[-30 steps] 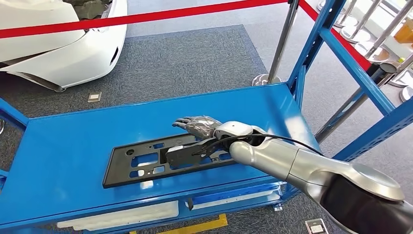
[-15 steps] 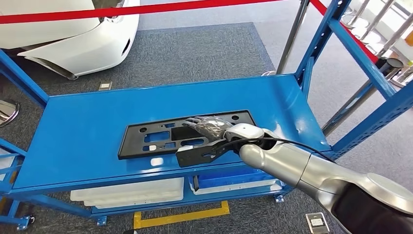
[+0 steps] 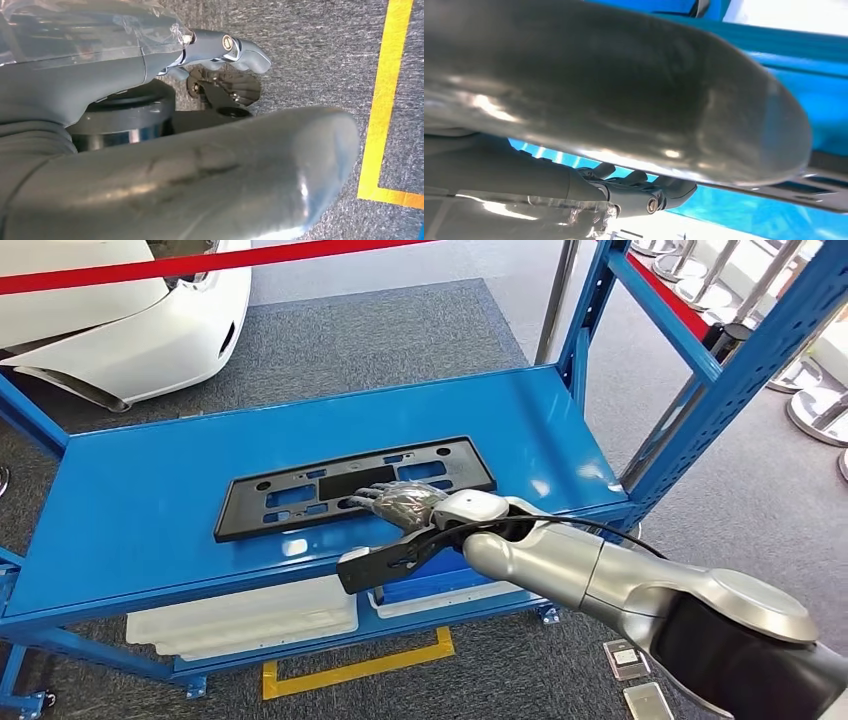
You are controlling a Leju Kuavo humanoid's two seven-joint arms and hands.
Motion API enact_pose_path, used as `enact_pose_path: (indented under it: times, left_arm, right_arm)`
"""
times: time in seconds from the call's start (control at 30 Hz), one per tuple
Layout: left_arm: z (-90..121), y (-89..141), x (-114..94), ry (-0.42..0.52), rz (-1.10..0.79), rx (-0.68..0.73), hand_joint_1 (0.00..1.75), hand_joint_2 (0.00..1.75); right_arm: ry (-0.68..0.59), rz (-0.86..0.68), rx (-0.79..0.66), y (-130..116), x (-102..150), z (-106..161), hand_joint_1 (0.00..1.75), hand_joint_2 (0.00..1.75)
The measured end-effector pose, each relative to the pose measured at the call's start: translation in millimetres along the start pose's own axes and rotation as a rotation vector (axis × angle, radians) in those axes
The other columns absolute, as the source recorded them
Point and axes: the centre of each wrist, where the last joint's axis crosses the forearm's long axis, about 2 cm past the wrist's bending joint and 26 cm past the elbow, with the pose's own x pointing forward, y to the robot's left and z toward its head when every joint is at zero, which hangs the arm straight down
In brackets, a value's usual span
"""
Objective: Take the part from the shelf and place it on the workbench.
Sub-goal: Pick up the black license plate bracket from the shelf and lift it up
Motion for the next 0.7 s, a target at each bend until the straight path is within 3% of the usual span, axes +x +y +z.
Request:
enact_pose_path:
  times: [0.4, 0.7]
  left_arm:
    - [0, 0, -1, 0.0, -0.024, -0.001, 0.0, 0.0]
    - [0, -1, 0, -0.005, -0.036, -0.01, 0.0, 0.0]
  right_arm:
    - [0.179, 0.24, 0.05, 9, -12, 1, 0.0, 0.0]
    - [0.26, 0.338, 0.053, 15, -23, 3, 0.0, 0.0]
